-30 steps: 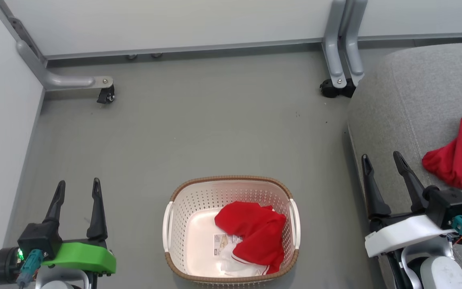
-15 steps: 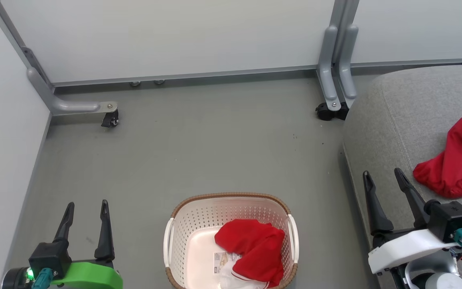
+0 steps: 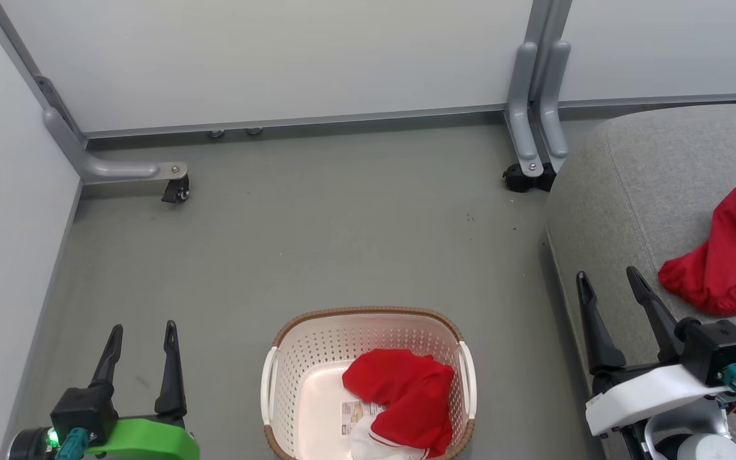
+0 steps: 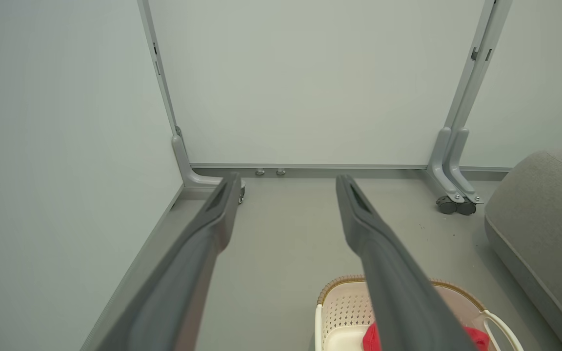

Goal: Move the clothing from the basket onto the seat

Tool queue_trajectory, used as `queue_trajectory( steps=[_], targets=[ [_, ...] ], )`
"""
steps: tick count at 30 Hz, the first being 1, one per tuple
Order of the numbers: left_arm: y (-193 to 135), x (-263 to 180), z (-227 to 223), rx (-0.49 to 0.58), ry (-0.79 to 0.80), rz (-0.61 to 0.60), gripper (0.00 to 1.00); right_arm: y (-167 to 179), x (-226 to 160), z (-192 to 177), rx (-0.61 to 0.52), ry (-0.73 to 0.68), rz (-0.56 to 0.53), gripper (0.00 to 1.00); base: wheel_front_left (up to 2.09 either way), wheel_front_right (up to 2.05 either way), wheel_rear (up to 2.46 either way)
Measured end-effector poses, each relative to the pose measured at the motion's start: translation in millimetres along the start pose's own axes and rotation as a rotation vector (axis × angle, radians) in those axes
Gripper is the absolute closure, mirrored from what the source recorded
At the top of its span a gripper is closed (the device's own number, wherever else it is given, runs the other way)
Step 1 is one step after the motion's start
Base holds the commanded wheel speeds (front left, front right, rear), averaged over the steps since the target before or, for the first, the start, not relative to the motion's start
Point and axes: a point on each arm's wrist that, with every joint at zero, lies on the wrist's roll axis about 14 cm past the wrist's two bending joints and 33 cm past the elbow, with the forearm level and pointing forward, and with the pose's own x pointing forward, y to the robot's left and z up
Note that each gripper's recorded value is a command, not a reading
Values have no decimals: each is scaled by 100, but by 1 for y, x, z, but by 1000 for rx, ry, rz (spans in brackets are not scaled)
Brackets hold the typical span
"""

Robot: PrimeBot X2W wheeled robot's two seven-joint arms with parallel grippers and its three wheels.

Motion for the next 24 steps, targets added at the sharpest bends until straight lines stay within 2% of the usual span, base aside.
queue_trajectory(
  steps=[12,24],
  targets=[
    [-6,5,-8,-11,23,-16,0,0,6,-3,1,11,4,0,0,0,0],
    [-87,47,-46,-65,137,-243,0,-7,38,2,-27,-16,-3,0,0,0,0]
  ],
)
